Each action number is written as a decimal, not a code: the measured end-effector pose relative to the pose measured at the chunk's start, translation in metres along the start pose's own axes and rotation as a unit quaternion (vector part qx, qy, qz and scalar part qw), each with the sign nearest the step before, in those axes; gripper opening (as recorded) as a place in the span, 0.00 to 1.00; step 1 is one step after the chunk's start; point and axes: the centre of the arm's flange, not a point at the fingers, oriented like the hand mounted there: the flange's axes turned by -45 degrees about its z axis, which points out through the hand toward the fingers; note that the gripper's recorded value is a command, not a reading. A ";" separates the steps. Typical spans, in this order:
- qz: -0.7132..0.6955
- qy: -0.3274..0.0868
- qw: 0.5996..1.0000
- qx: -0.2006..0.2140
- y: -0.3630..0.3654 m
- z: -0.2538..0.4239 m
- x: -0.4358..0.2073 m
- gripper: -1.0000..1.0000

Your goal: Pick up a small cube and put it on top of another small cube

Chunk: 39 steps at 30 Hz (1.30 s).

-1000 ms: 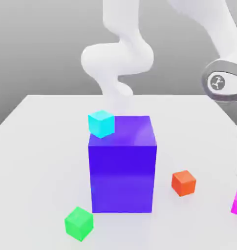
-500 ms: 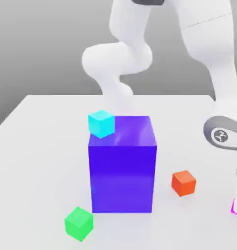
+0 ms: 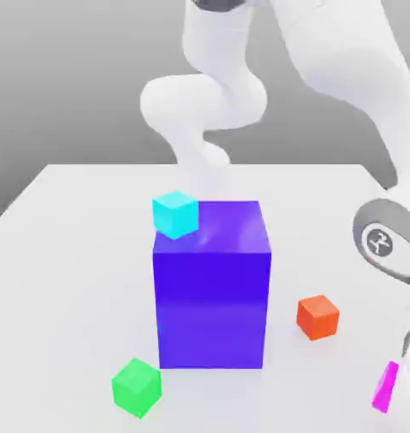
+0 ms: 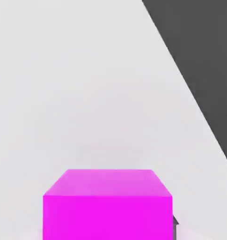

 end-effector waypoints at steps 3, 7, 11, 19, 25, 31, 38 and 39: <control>-0.006 -0.048 0.999 0.022 0.051 0.015 -0.026 0.00; -0.016 -0.105 0.993 0.059 0.111 0.030 -0.069 0.00; -0.020 -0.151 0.984 0.093 0.150 0.040 -0.110 0.00; 0.070 -0.188 0.971 0.131 0.142 0.064 -0.153 0.00; 0.200 -0.170 0.956 0.133 0.121 0.069 -0.176 0.00; 0.343 -0.119 0.925 0.113 0.104 0.053 -0.199 0.00; 0.538 -0.020 0.839 0.082 0.100 0.033 -0.265 0.00; 0.565 -0.003 0.822 0.076 0.099 0.029 -0.276 0.00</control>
